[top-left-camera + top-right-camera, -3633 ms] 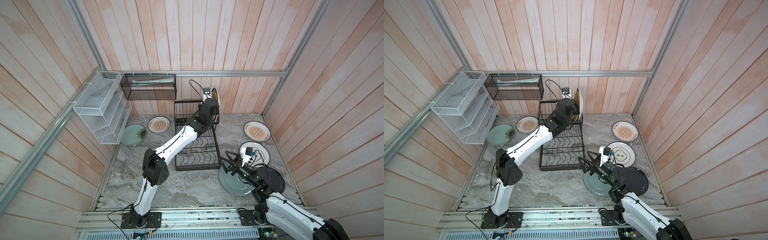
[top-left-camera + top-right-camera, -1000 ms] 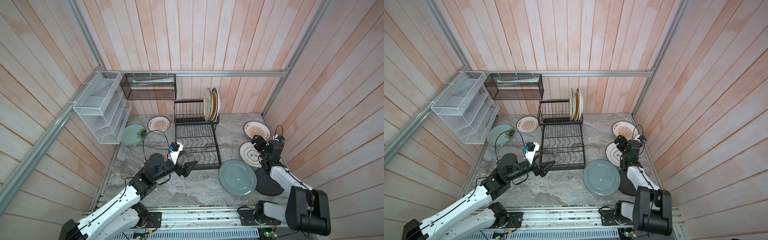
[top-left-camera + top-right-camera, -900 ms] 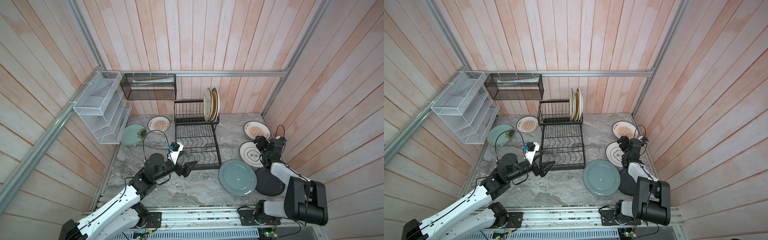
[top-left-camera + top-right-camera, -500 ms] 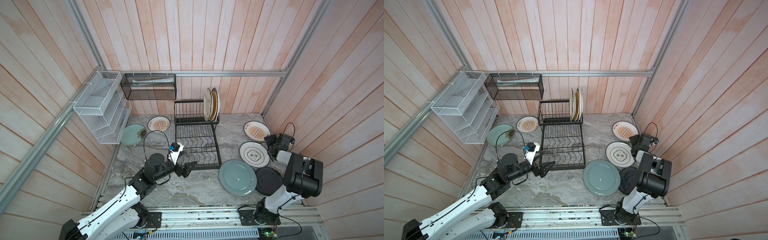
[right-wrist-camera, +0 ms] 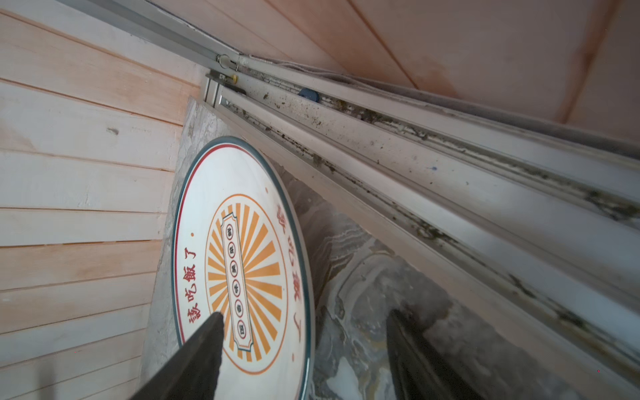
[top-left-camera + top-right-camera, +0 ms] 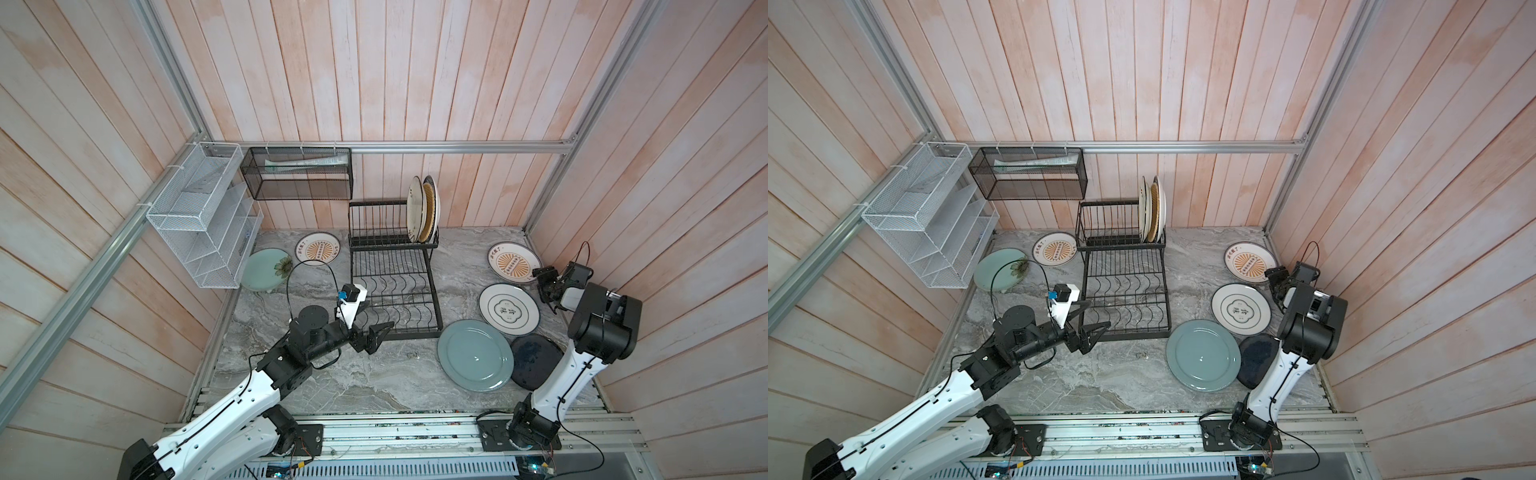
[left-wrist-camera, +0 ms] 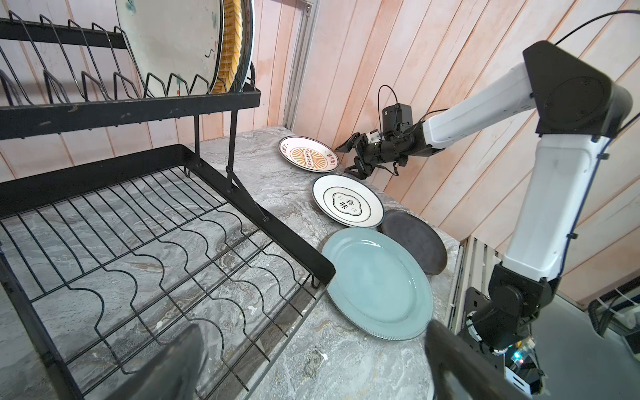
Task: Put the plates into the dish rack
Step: 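Grip the edge of the cream sunburst plate with the right gripper, then lift the sunburst plate upright with the right gripper and carry it toward the rack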
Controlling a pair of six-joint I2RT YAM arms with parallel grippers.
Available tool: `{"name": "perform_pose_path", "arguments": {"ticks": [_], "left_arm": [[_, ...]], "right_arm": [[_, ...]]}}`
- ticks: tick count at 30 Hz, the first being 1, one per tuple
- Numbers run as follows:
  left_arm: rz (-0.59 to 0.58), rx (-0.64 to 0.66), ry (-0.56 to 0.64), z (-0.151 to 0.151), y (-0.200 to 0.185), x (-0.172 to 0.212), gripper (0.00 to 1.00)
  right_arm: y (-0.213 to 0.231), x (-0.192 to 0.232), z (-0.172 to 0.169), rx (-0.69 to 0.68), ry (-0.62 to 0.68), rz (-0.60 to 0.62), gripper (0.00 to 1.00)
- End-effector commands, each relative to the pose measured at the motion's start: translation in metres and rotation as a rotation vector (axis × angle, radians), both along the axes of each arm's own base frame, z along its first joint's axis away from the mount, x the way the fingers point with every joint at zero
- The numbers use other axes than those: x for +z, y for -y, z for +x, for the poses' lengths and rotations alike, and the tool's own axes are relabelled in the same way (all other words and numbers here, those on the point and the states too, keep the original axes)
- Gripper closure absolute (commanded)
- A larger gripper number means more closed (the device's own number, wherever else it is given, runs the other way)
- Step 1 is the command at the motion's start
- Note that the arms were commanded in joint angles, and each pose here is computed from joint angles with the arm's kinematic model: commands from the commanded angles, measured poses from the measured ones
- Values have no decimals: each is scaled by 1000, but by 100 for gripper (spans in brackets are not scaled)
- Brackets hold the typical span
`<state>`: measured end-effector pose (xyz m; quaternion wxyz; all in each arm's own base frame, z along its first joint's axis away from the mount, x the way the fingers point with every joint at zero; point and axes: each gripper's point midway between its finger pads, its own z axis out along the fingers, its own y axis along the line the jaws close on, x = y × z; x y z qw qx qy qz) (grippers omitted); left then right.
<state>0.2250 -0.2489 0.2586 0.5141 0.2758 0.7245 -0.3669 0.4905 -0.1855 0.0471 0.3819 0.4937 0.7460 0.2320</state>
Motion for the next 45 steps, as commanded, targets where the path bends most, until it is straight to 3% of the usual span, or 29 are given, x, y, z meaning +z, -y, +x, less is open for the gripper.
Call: {"name": "perform_pose_path", "arguments": {"ticks": [1, 6, 12, 23, 30, 41, 45], "left_arm": [[-9, -3, 27, 1, 1, 13, 0], [-6, 0, 25, 2, 1, 12, 0], [-3, 3, 25, 2, 1, 12, 0], [-3, 11, 32, 2, -1, 14, 0], [1, 28, 50, 3, -4, 16, 0], [18, 44, 67, 5, -7, 15, 0], [26, 49, 68, 5, -8, 14, 0]], "right_arm": [[-17, -25, -2, 74, -69, 63, 26], [-27, -34, 5, 125, -67, 89, 33], [-42, -49, 13, 185, -87, 124, 50], [-50, -52, 18, 189, -36, 194, 100], [-53, -19, 25, 183, 79, 215, 100], [-74, 119, 25, 162, 384, 245, 100], [-90, 155, 16, 183, 440, 248, 100]]}}
